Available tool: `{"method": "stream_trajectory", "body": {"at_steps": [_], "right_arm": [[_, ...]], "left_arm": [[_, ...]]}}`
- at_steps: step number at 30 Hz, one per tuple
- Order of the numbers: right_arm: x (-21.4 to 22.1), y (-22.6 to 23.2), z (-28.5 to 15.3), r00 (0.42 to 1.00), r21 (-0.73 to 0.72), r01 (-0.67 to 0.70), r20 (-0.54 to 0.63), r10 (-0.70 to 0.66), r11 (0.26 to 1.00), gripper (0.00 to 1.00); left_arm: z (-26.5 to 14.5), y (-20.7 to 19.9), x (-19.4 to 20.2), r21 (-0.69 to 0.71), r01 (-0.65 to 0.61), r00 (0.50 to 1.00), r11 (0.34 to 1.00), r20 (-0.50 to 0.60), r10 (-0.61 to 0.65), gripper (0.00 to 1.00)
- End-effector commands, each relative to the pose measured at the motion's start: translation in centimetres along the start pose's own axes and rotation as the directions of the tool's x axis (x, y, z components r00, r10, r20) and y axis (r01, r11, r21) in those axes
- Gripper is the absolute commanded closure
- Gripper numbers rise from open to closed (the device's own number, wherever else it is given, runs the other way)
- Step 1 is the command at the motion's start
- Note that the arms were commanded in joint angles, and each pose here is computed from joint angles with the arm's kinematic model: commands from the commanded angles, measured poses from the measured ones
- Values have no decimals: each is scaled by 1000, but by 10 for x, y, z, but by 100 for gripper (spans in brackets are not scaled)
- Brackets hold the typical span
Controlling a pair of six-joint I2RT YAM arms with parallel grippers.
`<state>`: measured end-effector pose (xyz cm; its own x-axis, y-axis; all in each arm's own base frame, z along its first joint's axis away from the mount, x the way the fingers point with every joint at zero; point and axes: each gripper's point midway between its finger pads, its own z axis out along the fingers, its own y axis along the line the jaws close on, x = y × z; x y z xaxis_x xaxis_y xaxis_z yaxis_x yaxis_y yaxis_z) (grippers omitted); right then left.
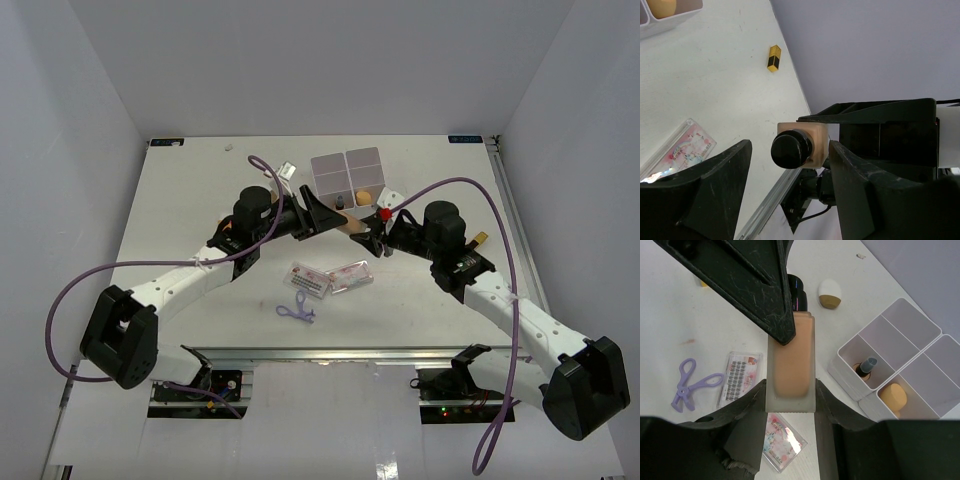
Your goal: Organize the makeup
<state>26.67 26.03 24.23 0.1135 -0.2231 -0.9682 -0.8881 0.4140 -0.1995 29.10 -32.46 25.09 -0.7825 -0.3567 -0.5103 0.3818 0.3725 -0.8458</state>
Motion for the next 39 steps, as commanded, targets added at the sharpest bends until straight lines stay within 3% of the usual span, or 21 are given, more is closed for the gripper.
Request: {"method": "stream_trajectory", "body": {"at_steps": [1, 17, 23, 28, 32, 33, 36, 39], "right_arm": [[-28, -5, 0, 994, 21, 56, 97, -58, 998, 92], [-25, -3, 0, 992, 14, 74, 104, -75, 997, 92], [-23, -2, 1, 992, 9, 74, 102, -75, 997, 86], [-20, -1, -1, 991, 10, 82, 101, -82, 997, 66], [-15, -1, -1, 992, 17, 86, 95, -87, 996, 28], [-14, 0, -2, 991, 19, 89, 94, -90, 996, 27], [-16, -1, -7, 988, 36, 109, 102, -112, 993, 11], [-15, -3, -14, 986, 50, 125, 102, -129, 991, 5]], "left_arm": [[-1, -31, -10, 93, 2, 1000, 996, 10, -3, 34], [4, -34, -2, 130, 65, 997, 989, -46, -60, 45], [4, -36, -3, 138, 67, 997, 988, -50, -61, 60], [4, -38, -5, 144, 61, 997, 988, -44, -56, 75], [4, -36, -8, 128, 43, 999, 991, -22, -41, 95], [4, -34, -9, 116, 37, 999, 993, -16, -35, 97], [5, -19, -16, 38, -26, 999, 999, 23, 25, 100], [6, -4, -32, -39, -66, 994, 997, 80, 69, 100]]}}
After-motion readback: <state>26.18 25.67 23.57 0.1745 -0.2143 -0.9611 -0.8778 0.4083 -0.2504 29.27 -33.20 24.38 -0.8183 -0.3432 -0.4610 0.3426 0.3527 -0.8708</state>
